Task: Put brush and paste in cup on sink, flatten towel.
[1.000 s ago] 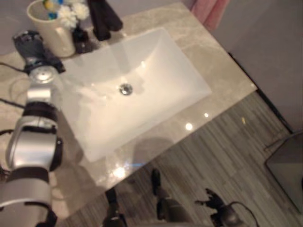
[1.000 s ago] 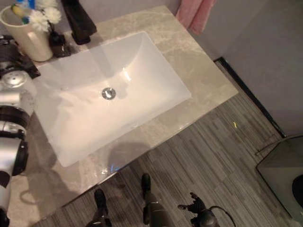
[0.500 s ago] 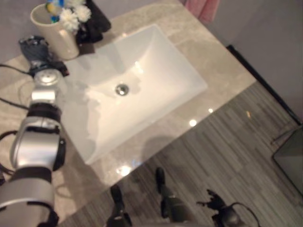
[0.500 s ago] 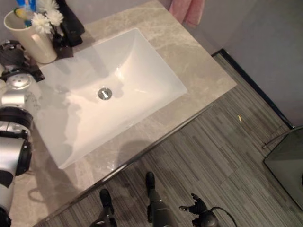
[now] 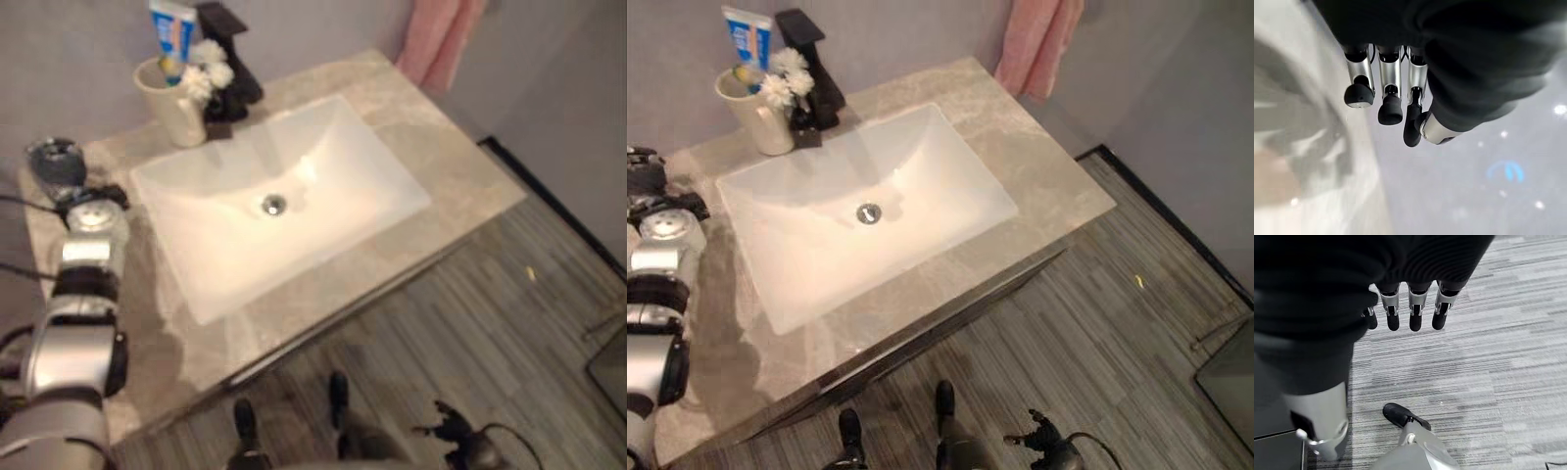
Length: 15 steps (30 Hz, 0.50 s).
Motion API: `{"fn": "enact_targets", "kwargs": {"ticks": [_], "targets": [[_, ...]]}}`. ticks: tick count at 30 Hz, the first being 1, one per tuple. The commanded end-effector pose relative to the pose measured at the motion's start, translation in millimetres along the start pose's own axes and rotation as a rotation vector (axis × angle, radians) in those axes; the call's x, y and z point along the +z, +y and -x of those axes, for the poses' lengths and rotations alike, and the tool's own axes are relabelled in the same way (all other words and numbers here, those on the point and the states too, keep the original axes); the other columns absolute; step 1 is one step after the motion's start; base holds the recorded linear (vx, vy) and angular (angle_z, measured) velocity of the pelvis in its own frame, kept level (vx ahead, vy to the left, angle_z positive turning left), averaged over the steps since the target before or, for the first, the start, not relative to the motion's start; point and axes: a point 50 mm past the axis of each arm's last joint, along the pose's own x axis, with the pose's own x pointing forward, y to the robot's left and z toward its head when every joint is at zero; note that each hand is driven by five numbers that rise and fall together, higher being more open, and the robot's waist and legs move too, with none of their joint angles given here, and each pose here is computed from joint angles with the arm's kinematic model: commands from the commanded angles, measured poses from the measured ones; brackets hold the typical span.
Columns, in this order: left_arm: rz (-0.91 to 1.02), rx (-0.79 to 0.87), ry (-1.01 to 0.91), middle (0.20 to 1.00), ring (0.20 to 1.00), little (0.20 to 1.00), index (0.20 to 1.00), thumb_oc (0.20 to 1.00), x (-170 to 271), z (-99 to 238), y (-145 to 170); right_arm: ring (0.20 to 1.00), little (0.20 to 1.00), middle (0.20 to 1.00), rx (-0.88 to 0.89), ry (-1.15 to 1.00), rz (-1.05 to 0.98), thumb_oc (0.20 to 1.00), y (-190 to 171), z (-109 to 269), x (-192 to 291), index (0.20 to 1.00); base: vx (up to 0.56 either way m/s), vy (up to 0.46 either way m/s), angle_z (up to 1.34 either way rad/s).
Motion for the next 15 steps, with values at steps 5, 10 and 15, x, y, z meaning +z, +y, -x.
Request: {"fn": "enact_targets", "kwargs": {"ticks": [5,10,15], "targets": [[-0.019,0.054,-0.219,0.200,0.200,0.200,0.200,0.200,-7,41,50,1.000,1.000,1.000,-0.011,0.032,0.006,1.000,-4,1,-9,1.000,-0.04,-0.017,0.22],[-0.178,0.130,-0.301,0.200,0.200,0.200,0.200,0.200,-22,85,110,1.000,1.000,1.000,-0.010,0.058,-0.013,1.000,-5,4,-19,1.000,-0.03,0.014,0.09],[-0.365,0.252,-0.209,0.200,0.200,0.200,0.200,0.200,-52,111,161,1.000,1.000,1.000,0.012,0.084,-0.029,1.000,4,9,-31,1.000,-0.02,0.051,0.05]]}}
